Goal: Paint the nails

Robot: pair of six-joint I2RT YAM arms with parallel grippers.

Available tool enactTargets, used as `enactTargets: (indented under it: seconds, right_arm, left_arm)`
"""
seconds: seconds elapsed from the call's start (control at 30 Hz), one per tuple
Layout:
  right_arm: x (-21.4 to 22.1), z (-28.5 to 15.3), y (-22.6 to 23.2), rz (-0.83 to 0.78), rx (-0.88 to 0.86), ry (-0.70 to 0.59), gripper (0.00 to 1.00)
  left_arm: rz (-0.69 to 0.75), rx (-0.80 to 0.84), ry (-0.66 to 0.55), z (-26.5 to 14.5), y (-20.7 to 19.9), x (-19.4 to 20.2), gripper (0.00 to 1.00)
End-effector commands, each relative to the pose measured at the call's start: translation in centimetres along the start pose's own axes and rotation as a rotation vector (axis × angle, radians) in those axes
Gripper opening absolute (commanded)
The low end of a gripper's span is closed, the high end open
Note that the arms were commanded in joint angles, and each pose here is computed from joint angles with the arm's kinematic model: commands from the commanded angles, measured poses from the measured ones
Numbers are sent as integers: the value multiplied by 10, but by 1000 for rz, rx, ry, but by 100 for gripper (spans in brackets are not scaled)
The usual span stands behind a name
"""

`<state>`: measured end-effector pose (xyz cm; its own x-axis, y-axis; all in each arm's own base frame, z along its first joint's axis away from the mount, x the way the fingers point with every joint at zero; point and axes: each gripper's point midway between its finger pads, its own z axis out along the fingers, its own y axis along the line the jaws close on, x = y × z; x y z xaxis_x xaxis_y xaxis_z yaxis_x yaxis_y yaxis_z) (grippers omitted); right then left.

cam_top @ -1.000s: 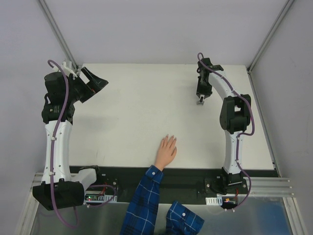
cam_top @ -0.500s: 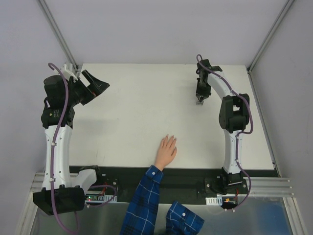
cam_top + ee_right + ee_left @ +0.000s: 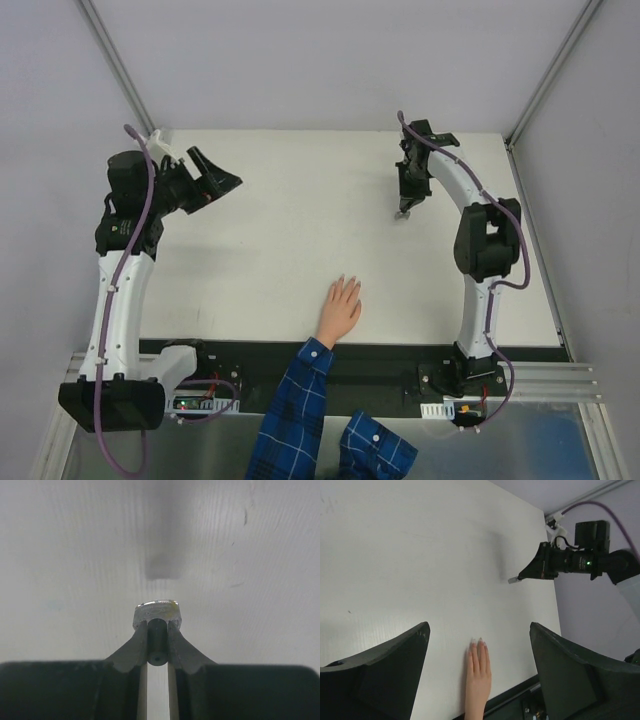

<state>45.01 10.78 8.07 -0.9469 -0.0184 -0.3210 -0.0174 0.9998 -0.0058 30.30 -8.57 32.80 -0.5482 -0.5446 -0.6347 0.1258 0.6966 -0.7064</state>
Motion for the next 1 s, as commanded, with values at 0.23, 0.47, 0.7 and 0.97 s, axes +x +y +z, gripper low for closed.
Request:
enactTargets:
  seconds: [0.23, 0.47, 0.7, 0.97]
  right_arm:
    - [72, -157, 49, -1, -402, 31, 1]
    - [100, -225, 92, 13, -651, 60, 1]
    - [101, -268, 117, 88, -823, 88, 1]
    - [88, -289, 119, 162, -836, 40, 1]
  left_arm:
    - [666, 350, 194, 81, -85, 98, 80]
    - [757, 738, 73, 96, -139, 111, 77]
    - [748, 903, 129, 107, -163, 144, 64]
    - [756, 1018, 175, 98, -179, 166, 51]
